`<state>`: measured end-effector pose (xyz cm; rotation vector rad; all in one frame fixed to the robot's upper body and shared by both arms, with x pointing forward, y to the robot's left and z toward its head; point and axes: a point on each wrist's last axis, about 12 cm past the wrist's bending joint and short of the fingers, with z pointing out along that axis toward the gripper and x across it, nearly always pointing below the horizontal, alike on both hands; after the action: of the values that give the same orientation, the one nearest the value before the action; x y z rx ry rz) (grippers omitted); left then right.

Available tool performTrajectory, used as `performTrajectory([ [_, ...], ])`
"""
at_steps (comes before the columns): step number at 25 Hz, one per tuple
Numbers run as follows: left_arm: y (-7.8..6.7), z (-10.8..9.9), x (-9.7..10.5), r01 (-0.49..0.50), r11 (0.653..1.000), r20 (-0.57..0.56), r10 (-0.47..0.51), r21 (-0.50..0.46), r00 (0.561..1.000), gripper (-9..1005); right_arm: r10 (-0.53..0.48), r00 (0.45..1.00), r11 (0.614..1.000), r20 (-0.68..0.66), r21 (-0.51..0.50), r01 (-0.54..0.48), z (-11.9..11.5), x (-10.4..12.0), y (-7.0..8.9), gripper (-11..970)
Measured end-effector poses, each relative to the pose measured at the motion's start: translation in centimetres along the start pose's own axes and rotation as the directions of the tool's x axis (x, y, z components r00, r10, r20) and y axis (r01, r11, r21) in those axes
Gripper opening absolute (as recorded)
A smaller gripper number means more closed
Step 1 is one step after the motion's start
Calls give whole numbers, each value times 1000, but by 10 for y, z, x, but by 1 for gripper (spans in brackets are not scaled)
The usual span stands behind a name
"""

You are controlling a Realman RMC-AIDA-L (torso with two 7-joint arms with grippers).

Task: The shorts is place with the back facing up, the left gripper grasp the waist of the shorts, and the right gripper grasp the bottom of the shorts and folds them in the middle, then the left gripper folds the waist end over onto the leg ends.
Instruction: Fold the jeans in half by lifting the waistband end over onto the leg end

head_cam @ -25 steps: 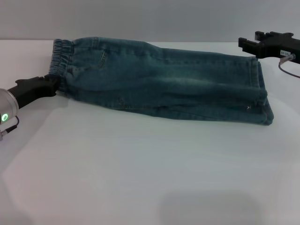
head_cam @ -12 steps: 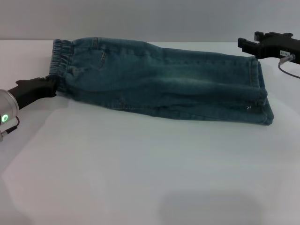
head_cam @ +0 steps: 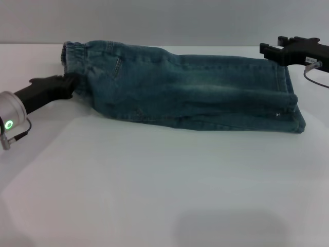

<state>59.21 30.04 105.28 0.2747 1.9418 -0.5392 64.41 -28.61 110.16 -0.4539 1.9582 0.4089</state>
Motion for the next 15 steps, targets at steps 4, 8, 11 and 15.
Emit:
performTrajectory([
  [4, -7, 1, -10, 1, 998, 50, -4, 61, 999, 98, 0, 1000, 1000, 3, -3, 0, 2, -1, 2, 558],
  [8, -12, 2, -25, -6, 993, 108, -7, 120, 994, 95, 0, 1000, 1000, 4, -13, 1, 5, -3, 5, 558],
  [11, -17, 2, -38, -7, 987, 152, -18, 161, 988, 93, 0, 1000, 1000, 2, -29, 0, 10, -5, 10, 558],
  [15, -24, 1, -56, 14, 972, 224, -69, 236, 972, 91, -2, 1000, 999, -1, -52, 2, 16, -7, 18, 557],
])
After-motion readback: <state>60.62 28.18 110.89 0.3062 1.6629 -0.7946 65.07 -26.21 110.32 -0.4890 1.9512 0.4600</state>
